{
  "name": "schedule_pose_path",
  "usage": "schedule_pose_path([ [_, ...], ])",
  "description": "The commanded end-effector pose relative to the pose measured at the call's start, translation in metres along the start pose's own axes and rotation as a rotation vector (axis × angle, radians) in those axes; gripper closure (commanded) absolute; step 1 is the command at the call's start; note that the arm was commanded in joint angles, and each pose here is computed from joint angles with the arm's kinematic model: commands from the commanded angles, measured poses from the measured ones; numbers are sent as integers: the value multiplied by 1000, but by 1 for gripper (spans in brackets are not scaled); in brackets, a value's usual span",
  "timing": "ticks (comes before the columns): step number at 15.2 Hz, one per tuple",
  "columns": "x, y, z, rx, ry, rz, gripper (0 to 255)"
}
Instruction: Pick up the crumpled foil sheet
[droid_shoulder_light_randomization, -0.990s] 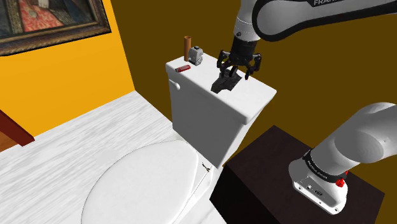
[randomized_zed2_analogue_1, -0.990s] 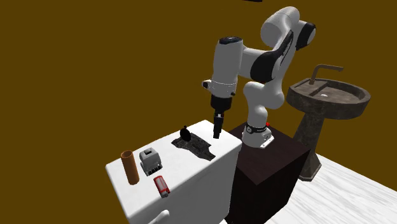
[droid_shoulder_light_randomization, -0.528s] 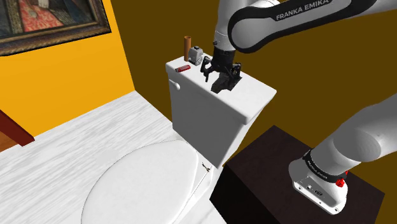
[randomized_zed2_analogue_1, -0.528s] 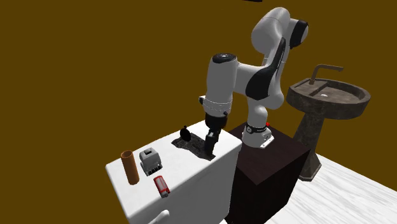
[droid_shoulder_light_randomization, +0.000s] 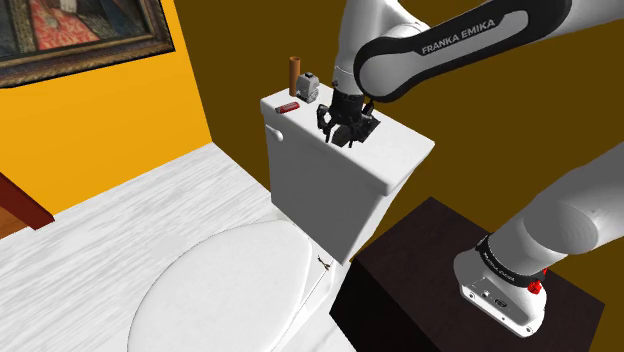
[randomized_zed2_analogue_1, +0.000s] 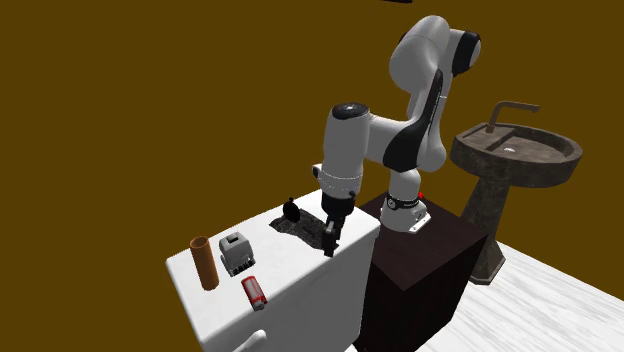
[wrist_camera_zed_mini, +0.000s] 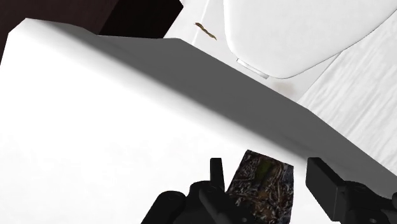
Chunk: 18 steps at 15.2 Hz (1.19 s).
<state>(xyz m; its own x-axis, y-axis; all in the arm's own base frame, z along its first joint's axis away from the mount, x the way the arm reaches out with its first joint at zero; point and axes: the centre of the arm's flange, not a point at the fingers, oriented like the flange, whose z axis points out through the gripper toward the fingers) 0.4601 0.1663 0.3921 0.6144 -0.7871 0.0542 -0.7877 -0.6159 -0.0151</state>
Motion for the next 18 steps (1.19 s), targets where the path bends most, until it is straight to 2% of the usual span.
schedule_pose_path([
  [1,0,0,1,0,0,0,255],
  [9,0,0,1,0,0,0,255],
  [18,2,-1,-46,0,0,0,255],
])
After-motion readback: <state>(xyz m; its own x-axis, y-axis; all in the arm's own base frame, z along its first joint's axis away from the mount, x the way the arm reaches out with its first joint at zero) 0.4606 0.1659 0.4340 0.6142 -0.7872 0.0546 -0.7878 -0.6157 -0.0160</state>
